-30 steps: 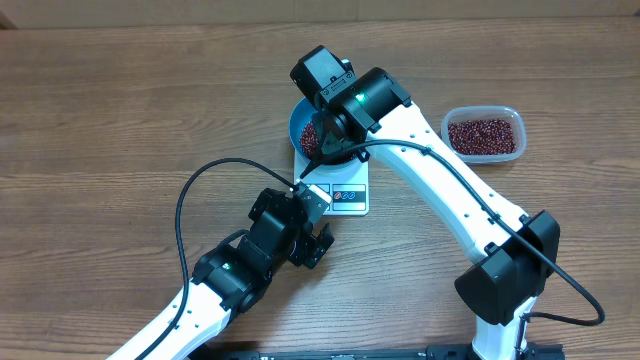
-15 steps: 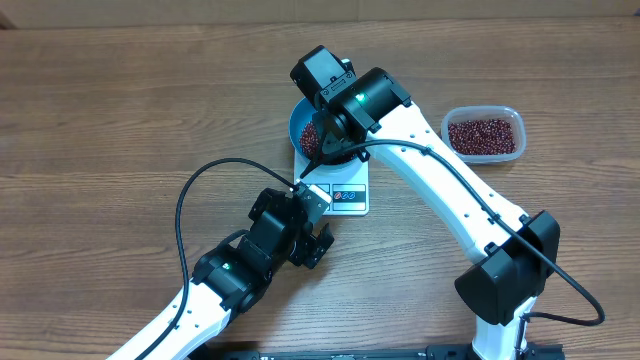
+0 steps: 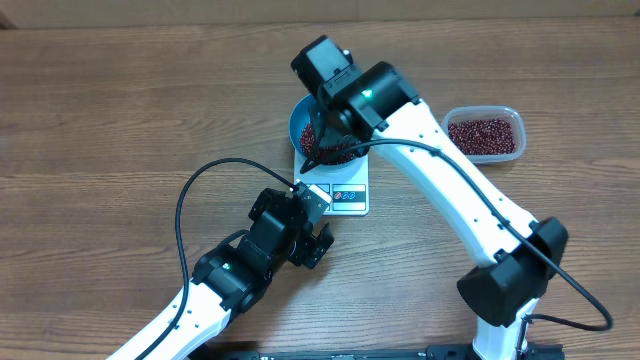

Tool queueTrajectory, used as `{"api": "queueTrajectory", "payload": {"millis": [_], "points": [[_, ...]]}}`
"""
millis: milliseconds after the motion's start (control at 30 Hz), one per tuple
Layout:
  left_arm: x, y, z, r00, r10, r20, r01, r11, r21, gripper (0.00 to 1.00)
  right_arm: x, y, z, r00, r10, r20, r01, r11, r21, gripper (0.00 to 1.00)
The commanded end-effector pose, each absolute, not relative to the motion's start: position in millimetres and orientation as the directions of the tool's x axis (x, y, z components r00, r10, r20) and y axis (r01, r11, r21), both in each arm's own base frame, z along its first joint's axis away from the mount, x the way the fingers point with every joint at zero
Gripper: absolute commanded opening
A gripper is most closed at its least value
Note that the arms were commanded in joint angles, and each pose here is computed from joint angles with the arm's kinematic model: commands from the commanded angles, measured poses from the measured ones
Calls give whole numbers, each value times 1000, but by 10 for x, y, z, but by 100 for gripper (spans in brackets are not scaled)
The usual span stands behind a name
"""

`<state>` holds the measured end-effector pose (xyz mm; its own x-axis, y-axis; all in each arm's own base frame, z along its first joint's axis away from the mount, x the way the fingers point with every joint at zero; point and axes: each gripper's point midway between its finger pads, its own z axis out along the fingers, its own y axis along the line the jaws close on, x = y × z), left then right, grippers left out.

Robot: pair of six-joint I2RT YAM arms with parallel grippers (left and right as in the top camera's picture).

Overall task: Scoop item into bowl and weigh 150g on scale
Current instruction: 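Lift the empty blue scoop out and move it right over the bean tub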

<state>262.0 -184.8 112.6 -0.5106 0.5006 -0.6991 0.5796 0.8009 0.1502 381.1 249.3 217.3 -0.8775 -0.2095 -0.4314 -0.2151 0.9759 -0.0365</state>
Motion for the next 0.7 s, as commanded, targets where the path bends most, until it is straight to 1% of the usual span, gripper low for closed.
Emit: {"api": "queueTrajectory", "payload": {"millis": [0,133,300,567,667], "points": [[2616,-1827,1126,-504,506,-700,582,798,158,100,3889,2263,2815,-825,-95,-557,-140,990,38,4],[2616,-1828,1127,-504,506,-700,582,798,158,100,4034,1783,2914,-807,5,-591,24,999,-25,4],[2616,-1828,1127,-504,506,-700,582,798,158,100,4078,1072,2882,-809,110,-577,226,965,-132,4],[2615,-1828,1126,-504,506,-700,582,798,157,100,4069,380,2754,-826,232,-514,363,916,-169,4],[2616,-1828,1127,-504,506,-700,582,798,157,100,4041,184,2611,-836,265,-480,397,897,-196,4]]}}
